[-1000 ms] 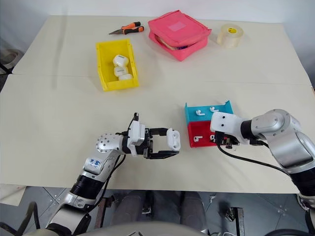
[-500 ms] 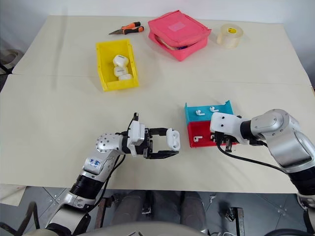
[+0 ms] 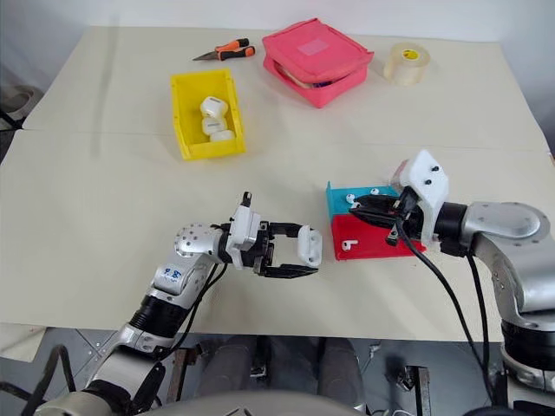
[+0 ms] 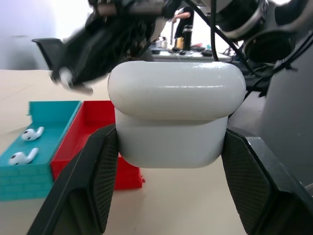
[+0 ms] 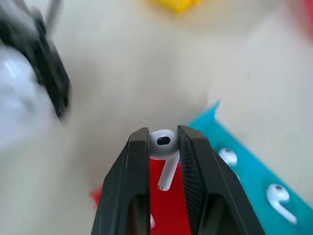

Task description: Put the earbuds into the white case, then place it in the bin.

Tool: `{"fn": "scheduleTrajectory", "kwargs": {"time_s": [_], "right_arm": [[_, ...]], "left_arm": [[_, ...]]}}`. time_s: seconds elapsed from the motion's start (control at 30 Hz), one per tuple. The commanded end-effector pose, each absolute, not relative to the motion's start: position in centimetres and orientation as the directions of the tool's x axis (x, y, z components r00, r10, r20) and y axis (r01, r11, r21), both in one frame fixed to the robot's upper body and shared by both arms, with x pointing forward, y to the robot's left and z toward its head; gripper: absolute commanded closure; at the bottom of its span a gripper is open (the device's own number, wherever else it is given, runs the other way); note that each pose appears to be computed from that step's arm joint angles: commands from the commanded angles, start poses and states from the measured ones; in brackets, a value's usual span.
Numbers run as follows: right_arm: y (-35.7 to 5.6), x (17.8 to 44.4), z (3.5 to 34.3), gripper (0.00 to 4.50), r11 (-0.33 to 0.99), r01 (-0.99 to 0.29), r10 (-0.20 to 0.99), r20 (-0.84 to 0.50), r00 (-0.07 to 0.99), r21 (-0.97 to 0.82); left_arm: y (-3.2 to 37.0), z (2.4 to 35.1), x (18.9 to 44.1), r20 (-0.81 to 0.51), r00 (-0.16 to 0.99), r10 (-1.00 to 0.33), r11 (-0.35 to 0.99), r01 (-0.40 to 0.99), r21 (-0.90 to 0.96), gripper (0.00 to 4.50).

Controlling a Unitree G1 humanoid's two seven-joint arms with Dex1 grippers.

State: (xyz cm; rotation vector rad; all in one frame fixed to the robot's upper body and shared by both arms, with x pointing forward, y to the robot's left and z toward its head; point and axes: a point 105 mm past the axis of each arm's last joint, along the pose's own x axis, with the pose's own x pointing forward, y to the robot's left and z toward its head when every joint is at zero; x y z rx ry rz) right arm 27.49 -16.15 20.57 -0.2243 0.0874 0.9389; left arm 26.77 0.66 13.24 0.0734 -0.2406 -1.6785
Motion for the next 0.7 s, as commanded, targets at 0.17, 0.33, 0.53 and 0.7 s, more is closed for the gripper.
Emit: {"fn": "scheduleTrajectory", "kwargs": {"time_s": [0.17,0.33,0.53,0.7], "right_arm": [[-13.0,22.7,22.8,4.03,0.468,-0.881,0.882,0.107,0.46,-0.066],[-11.8,22.1,22.2,4.03,0.45,-0.893,0.878,0.191,0.439,-0.02],[-11.1,22.8,21.1,4.03,0.452,-0.892,0.874,0.214,0.436,-0.028],[-10.8,23.4,20.1,4.03,0.464,-0.884,0.87,0.216,0.443,-0.052]], "left_arm": [[0.4,14.8,27.0,0.156,-0.224,-0.962,-0.189,0.959,0.21,1.72],[0.7,15.6,27.0,0.178,-0.289,-0.941,-0.249,0.944,0.216,1.72],[0.9,16.1,26.6,0.167,-0.357,-0.919,-0.313,0.919,0.24,1.72],[1.0,16.4,26.2,0.171,-0.382,-0.908,-0.335,0.908,0.252,1.72]]}}
